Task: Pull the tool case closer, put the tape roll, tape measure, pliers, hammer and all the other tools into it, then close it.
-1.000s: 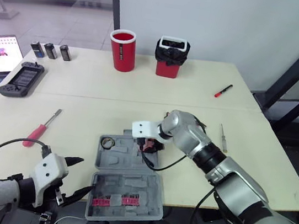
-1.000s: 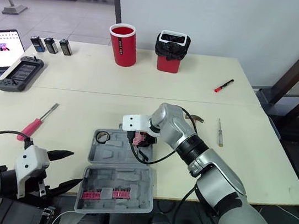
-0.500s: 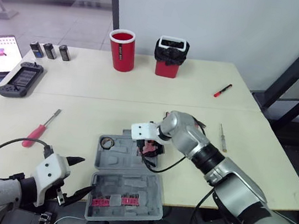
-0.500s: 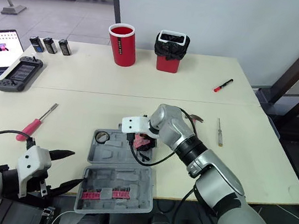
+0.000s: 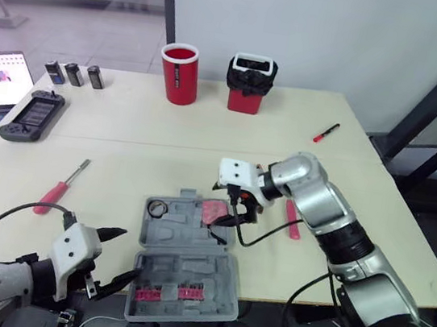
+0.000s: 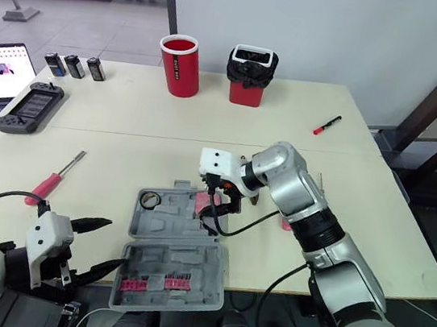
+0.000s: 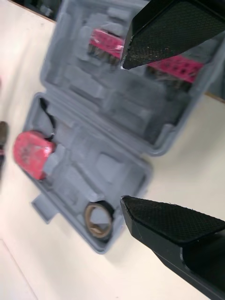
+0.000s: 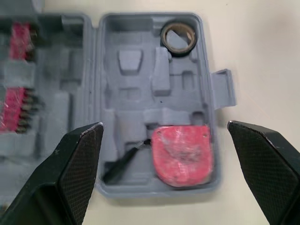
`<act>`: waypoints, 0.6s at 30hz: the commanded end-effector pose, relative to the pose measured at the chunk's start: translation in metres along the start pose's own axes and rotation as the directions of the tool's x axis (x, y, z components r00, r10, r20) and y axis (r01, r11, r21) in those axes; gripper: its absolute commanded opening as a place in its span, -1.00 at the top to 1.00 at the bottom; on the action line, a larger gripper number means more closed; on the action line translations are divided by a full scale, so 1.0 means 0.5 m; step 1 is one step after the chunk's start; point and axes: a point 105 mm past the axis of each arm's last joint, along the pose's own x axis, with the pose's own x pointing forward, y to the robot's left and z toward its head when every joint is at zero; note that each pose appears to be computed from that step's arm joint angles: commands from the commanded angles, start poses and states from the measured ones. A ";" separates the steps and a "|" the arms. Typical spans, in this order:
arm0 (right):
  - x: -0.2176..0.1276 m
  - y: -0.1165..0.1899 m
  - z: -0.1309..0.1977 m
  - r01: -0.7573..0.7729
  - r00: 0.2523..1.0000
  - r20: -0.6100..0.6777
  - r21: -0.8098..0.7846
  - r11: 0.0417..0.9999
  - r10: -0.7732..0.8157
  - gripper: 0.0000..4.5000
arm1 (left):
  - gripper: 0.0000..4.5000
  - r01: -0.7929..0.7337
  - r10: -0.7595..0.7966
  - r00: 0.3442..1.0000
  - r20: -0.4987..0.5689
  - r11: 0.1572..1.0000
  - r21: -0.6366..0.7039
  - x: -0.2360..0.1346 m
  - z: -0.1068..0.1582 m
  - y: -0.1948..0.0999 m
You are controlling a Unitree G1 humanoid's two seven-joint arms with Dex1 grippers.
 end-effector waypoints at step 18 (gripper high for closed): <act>0.030 -0.027 -0.066 0.079 0.959 0.246 0.236 0.969 -0.139 -0.04 | -1.00 0.021 -0.018 0.998 0.061 0.999 -0.041 -0.002 0.018 0.027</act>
